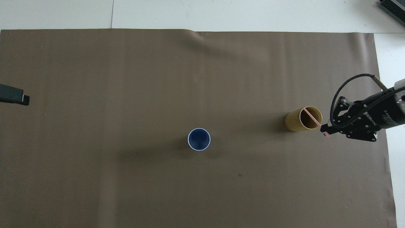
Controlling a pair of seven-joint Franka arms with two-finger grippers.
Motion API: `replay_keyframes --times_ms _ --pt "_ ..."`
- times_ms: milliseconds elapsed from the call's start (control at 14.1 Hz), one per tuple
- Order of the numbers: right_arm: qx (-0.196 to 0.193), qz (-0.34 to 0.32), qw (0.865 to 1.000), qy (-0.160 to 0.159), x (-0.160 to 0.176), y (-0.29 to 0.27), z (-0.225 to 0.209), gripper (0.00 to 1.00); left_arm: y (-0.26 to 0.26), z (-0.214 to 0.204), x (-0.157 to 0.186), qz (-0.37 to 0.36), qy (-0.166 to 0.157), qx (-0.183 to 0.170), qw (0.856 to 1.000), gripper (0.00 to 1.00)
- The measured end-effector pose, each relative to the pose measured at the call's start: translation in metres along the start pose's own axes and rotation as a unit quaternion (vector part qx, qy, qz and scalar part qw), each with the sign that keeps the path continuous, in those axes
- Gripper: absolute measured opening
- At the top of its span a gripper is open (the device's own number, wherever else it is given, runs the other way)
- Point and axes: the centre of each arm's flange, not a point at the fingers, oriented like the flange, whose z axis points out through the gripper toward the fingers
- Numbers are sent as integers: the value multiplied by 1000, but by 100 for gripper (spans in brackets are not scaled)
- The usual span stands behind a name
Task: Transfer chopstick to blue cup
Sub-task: 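Lift the pink chopstick up out of the tan cup, then carry the chopstick with the right gripper over the blue cup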
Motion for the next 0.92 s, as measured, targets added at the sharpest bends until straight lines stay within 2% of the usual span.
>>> replay_keyframes --times_ms 213,425,921 --pt "16 -26 999 -19 -33 -7 -23 9 0 0 0 0 0 0 1000 100" --pt "36 -20 999 -25 -67 -26 -36 9 0 0 0 0 0 0 1000 100" --pt "59 53 997 -1 -146 -127 20 9 0 0 0 0 -1 0 1000 100"
